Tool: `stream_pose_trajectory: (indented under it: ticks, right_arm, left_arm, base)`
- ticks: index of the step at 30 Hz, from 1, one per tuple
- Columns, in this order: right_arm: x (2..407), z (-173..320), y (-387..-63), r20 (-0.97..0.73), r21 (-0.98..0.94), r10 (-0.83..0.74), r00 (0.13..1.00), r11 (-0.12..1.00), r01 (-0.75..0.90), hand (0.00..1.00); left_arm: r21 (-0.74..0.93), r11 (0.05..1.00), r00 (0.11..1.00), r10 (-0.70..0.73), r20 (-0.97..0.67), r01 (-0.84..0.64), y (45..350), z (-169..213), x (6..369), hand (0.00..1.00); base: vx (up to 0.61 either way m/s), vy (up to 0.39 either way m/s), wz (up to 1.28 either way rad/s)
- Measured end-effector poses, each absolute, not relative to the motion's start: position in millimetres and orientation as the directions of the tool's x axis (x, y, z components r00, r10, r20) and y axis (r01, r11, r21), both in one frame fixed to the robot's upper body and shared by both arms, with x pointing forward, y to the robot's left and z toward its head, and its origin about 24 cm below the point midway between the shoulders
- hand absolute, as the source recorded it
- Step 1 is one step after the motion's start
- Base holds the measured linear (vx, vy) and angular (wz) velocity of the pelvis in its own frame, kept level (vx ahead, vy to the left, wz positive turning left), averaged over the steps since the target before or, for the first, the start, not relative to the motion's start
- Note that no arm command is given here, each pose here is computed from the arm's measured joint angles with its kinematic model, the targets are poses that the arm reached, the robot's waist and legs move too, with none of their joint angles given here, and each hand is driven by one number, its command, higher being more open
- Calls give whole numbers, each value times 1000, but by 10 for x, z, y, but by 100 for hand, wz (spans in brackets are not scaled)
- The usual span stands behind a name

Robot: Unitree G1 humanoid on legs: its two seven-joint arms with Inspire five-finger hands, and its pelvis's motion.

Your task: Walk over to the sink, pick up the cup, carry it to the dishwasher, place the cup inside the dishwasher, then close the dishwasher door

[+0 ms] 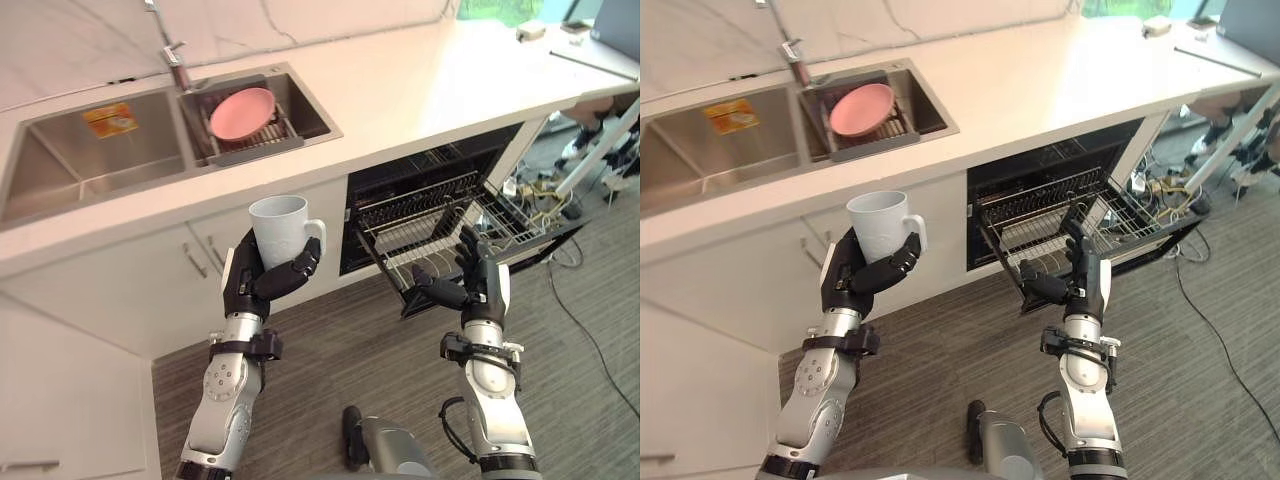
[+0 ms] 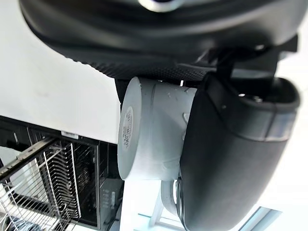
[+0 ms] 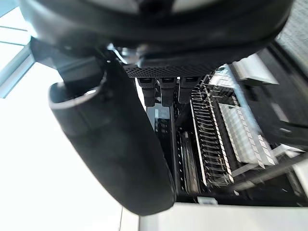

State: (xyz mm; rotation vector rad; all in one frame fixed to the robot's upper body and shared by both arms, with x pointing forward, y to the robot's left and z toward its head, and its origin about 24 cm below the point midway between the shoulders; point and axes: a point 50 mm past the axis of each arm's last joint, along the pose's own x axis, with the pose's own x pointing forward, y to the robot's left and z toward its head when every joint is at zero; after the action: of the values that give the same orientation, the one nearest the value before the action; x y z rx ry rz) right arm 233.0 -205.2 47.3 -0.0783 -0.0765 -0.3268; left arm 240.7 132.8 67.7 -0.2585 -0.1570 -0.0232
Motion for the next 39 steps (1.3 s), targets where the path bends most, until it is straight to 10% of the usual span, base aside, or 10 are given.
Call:
stream_pose_trajectory:
  ticks: [39]
  right_arm:
    - [2182,803,-1304,247,293,144,958,931,-215,90]
  left_arm:
    - [-174,980,987,-71,142,96,1200,606,2520,30]
  base:
    - [102,57,-29]
